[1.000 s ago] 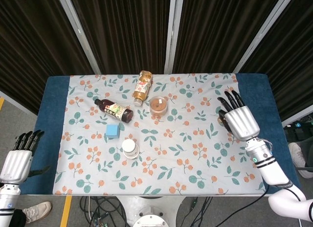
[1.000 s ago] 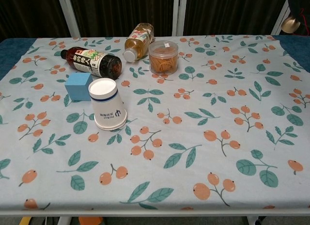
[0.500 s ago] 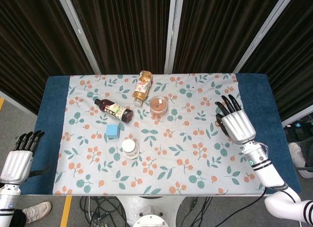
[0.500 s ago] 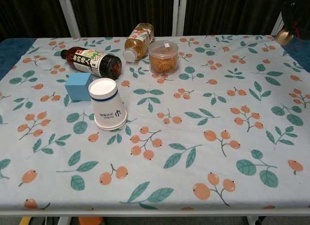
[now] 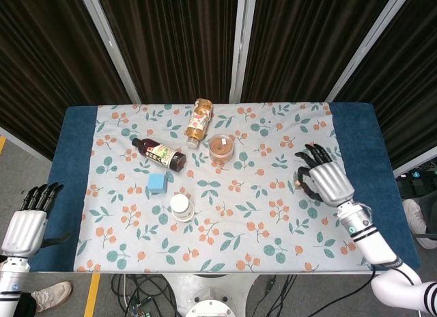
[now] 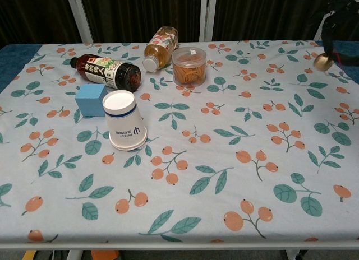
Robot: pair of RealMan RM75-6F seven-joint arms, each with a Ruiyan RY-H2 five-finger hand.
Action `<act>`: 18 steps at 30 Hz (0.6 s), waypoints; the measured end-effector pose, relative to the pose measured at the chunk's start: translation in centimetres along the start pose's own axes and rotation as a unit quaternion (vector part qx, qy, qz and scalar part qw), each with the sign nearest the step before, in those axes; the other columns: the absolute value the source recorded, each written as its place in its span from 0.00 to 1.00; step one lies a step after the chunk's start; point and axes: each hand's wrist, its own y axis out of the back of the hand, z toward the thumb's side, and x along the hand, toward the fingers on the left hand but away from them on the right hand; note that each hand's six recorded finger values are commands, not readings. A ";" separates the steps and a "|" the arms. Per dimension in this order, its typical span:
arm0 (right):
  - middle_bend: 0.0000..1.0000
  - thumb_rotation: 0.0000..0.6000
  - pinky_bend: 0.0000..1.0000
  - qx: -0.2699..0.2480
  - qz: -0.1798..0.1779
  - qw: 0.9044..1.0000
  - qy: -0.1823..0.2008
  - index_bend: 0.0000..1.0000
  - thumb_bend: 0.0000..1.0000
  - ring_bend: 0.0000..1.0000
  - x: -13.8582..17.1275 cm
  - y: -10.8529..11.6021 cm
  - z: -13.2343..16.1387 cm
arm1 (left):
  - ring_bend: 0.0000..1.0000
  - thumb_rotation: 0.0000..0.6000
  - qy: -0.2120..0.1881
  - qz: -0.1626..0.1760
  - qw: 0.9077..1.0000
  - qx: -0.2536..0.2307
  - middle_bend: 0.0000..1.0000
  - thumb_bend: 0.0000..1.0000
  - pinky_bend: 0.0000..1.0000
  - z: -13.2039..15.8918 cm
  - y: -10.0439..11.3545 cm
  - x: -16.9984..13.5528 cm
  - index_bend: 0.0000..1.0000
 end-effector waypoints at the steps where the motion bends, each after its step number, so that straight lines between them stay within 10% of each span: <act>1: 0.20 1.00 0.00 -0.040 0.001 0.999 0.007 0.73 0.36 0.00 0.1 -0.1 0.7 | 0.00 1.00 0.001 0.000 1.000 0.000 0.05 0.00 0.05 0.0 0.0 0.0 0.04; 8: 0.20 1.00 0.00 -0.068 0.004 0.997 0.020 0.73 0.36 0.00 0.5 -0.6 1.4 | 0.00 1.00 0.000 -0.001 1.000 -0.002 0.05 0.00 0.05 0.0 -0.1 0.1 0.04; 18: 0.20 1.00 0.00 0.167 -0.019 0.986 0.001 0.74 0.36 0.00 0.4 -0.8 0.6 | 0.00 1.00 0.000 -0.004 1.000 -0.003 0.05 0.00 0.05 0.0 -0.2 0.1 0.04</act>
